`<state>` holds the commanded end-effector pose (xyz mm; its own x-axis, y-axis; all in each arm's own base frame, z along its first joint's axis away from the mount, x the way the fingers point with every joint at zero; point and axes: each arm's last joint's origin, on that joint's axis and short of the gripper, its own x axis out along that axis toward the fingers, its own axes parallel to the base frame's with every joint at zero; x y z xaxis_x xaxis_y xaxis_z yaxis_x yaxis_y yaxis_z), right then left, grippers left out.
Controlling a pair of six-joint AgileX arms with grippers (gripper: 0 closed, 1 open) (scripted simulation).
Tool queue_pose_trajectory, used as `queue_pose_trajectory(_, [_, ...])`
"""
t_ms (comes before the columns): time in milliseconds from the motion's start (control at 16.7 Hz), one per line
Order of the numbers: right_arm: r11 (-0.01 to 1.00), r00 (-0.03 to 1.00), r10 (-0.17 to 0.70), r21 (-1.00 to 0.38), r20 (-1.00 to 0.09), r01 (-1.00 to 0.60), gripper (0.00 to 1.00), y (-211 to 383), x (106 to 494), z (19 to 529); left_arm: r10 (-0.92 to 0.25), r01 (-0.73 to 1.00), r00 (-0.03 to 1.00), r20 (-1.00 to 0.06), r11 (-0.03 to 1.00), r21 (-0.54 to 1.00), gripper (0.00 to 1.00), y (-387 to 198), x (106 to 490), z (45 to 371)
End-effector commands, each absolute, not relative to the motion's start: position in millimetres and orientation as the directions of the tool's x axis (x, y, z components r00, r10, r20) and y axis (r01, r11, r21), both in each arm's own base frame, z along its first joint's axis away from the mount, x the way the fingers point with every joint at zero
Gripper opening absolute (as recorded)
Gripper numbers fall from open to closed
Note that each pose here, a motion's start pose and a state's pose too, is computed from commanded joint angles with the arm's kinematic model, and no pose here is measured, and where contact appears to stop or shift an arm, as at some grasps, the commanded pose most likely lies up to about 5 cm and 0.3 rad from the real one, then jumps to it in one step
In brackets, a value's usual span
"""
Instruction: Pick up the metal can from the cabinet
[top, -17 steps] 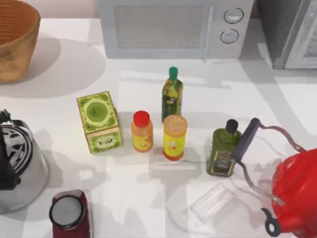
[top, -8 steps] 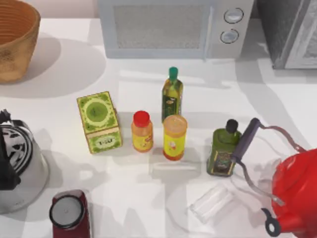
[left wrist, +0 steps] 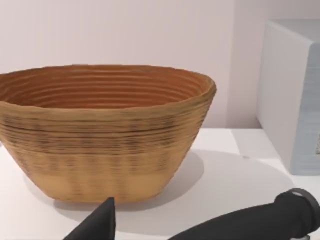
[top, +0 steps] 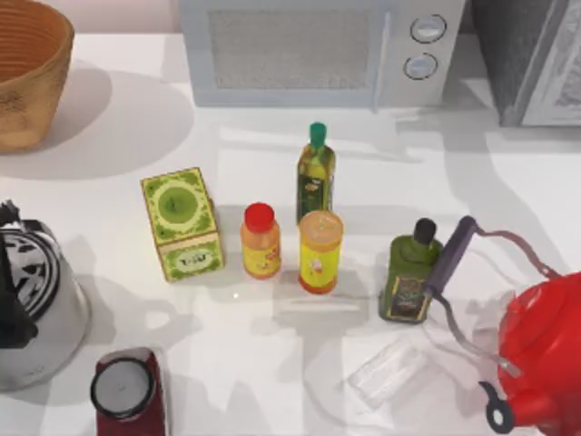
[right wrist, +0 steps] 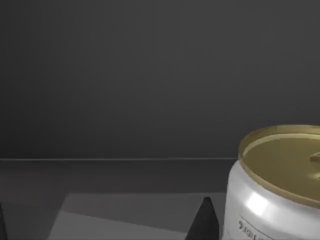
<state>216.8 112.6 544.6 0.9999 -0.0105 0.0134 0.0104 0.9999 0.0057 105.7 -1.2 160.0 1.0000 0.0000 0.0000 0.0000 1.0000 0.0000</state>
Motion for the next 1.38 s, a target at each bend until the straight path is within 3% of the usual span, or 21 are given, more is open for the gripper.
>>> queue_pose_trajectory(360, [1.000,1.000,-0.008,0.008,0.020,0.008,0.00,94,202,530,0.000,0.000,1.000,0.000,1.000,0.000,1.00,-1,106,160])
queue_pose_trajectory(600, [1.000,1.000,-0.009,0.000,0.006,0.009,0.00,66,178,489,0.000,0.000,1.000,0.000,1.000,0.000,1.00,-1,106,160])
queue_pose_trajectory(1080, [1.000,0.997,-0.010,-0.013,-0.081,0.009,0.00,17,126,305,0.000,0.000,1.000,0.000,1.000,0.000,1.00,-1,106,160])
queue_pose_trajectory(1380, [1.000,0.998,-0.005,-0.001,-0.057,0.005,0.00,4,108,201,0.000,0.000,1.000,0.000,1.000,0.000,1.00,-1,106,160])
